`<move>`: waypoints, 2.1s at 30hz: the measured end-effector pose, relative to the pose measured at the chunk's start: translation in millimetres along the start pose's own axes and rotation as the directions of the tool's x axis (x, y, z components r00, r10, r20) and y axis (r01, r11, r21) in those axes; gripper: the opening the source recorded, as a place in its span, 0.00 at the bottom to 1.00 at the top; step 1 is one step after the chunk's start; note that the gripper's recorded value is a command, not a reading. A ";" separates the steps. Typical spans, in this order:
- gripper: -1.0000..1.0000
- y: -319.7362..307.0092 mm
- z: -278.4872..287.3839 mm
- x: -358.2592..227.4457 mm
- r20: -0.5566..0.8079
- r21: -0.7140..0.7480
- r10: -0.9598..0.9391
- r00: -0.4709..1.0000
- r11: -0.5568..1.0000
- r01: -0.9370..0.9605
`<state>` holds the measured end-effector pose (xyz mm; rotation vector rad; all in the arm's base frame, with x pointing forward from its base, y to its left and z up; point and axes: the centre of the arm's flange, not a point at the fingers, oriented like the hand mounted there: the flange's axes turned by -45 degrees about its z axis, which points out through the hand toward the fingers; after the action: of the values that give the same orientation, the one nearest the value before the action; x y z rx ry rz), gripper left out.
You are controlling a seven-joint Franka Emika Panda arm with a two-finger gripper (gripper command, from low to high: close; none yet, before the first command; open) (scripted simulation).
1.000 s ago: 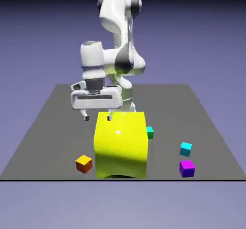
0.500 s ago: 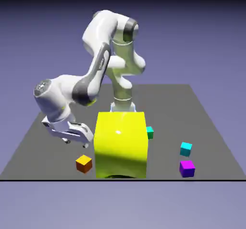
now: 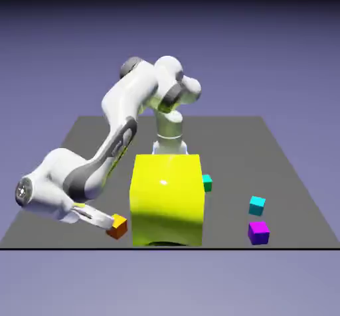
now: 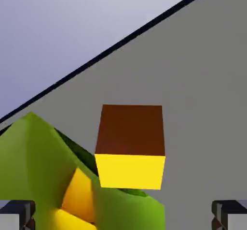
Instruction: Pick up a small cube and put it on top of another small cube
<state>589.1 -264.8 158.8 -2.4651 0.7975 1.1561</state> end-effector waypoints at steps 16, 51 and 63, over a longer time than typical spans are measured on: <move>0.00 -2.1 94.4 31.4 0.168 -0.045 0.018 0.986 0.999 -0.011; 0.00 -320.1 112.0 -280.4 0.149 -0.389 -0.959 0.239 0.166 0.906; 0.00 -275.2 372.9 -341.1 0.634 -0.656 -0.586 0.505 -0.061 0.752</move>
<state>349.7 256.9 198.8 -2.6650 -1.5931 1.4353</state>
